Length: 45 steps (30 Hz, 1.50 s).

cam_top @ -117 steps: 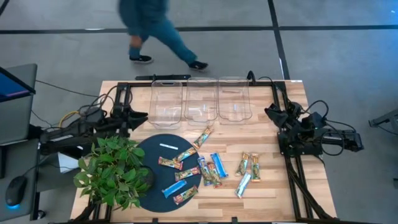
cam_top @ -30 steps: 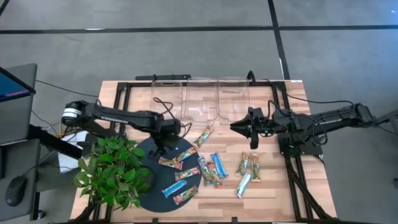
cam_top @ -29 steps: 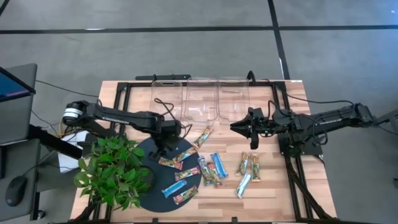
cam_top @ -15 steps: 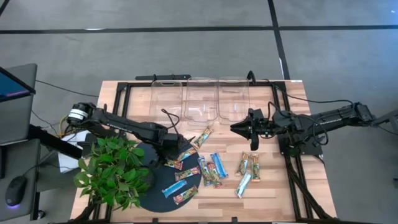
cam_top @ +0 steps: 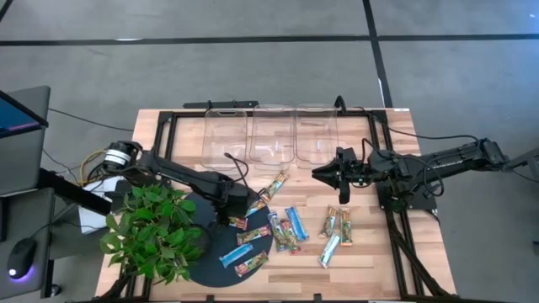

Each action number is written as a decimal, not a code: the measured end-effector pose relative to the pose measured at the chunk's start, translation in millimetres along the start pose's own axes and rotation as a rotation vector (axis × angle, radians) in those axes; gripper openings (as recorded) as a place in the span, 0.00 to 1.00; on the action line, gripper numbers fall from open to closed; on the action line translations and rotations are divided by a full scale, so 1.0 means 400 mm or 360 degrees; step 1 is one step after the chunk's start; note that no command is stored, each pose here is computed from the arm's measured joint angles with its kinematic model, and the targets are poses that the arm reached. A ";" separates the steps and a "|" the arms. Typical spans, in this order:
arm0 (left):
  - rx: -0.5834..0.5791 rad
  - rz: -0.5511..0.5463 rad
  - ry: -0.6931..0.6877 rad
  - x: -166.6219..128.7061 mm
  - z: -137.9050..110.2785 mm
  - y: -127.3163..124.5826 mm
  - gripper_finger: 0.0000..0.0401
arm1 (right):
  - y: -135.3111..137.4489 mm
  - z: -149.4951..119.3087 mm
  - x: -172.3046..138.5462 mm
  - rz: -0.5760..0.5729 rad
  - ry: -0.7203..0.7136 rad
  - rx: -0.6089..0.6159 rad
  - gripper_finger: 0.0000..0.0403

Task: Pick and place Granola Bars by type
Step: Put the red granola bar into the left transparent bin

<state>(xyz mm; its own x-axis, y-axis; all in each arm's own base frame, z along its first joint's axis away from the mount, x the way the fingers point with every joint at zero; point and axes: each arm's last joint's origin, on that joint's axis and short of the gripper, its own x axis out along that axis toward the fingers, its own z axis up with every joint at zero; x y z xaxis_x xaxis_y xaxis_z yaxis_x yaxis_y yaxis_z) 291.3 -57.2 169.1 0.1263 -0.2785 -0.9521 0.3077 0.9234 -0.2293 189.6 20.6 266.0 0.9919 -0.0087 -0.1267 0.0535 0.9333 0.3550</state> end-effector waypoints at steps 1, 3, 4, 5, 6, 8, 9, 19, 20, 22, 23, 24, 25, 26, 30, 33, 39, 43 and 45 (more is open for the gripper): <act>-0.0002 -0.0002 0.0008 0.003 0.000 0.000 0.38 | 0.000 0.000 0.000 0.0000 0.0000 0.0000 0.18; 0.0003 -0.0001 0.0015 0.006 0.000 -0.002 0.38 | -0.001 -0.002 0.000 -0.0004 0.0010 -0.0001 0.18; 0.0008 0.0001 0.0015 0.007 0.001 -0.005 0.38 | -0.001 -0.002 0.000 -0.0004 0.0011 -0.0001 0.18; 0.0016 0.0004 0.0004 0.008 0.003 -0.006 0.38 | -0.001 -0.002 0.000 -0.0004 0.0011 -0.0001 0.18; 0.0023 0.0015 -0.0003 0.008 0.004 -0.008 0.38 | -0.001 -0.002 0.000 -0.0005 0.0013 -0.0001 0.18; 0.0032 0.0040 -0.0005 0.009 0.005 -0.010 0.38 | -0.001 -0.003 0.000 -0.0008 0.0019 -0.0002 0.18; 0.0036 0.0056 -0.0001 0.009 0.005 -0.011 0.38 | -0.001 -0.003 0.000 -0.0007 0.0018 -0.0003 0.18; 0.0003 0.0078 0.0012 0.033 -0.014 -0.010 0.38 | -0.002 -0.004 0.000 -0.0011 0.0028 -0.0004 0.18; -0.0004 0.0079 0.0013 0.034 -0.015 -0.010 0.38 | -0.002 -0.004 0.000 -0.0011 0.0028 -0.0005 0.18; -0.0015 0.0088 0.0014 0.035 -0.016 -0.009 0.38 | -0.002 -0.004 0.000 -0.0011 0.0028 -0.0005 0.18; -0.0015 0.0088 0.0011 0.035 -0.017 -0.009 0.38 | -0.002 -0.005 0.000 -0.0011 0.0028 -0.0005 0.18; -0.0014 0.0090 0.0004 0.037 -0.017 -0.009 0.38 | -0.002 -0.005 0.000 -0.0011 0.0029 -0.0005 0.18; -0.0013 0.0092 0.0001 0.038 -0.017 -0.009 0.38 | -0.002 -0.005 0.000 -0.0011 0.0029 -0.0006 0.18; -0.0013 0.0098 -0.0001 0.038 -0.017 -0.008 0.38 | -0.002 -0.005 0.000 -0.0011 0.0029 -0.0006 0.18; -0.0028 0.0172 0.0003 0.039 -0.017 -0.008 0.38 | -0.002 -0.005 0.000 -0.0013 0.0032 -0.0006 0.18; -0.0017 0.0213 0.0008 0.040 -0.017 -0.012 0.38 | -0.002 -0.006 0.000 -0.0015 0.0034 -0.0006 0.18; -0.0001 0.0285 0.0022 0.042 -0.018 -0.016 0.38 | -0.005 -0.008 0.000 -0.0053 0.0042 -0.0008 0.18; -0.0006 0.0290 0.0024 0.042 -0.018 -0.016 0.38 | -0.005 -0.008 0.000 -0.0054 0.0045 -0.0009 0.18; -0.0007 0.0292 0.0023 0.042 -0.018 -0.016 0.38 | -0.005 -0.009 0.000 -0.0056 0.0049 -0.0009 0.18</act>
<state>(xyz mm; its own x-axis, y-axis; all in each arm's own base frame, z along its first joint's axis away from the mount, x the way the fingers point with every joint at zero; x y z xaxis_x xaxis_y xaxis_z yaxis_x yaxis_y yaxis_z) 284.6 -65.7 153.2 0.1662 -0.1016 -0.9809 0.2769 0.9595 -0.0525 188.9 19.9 261.9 0.9854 -0.0304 -0.1674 0.0874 0.9347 0.3445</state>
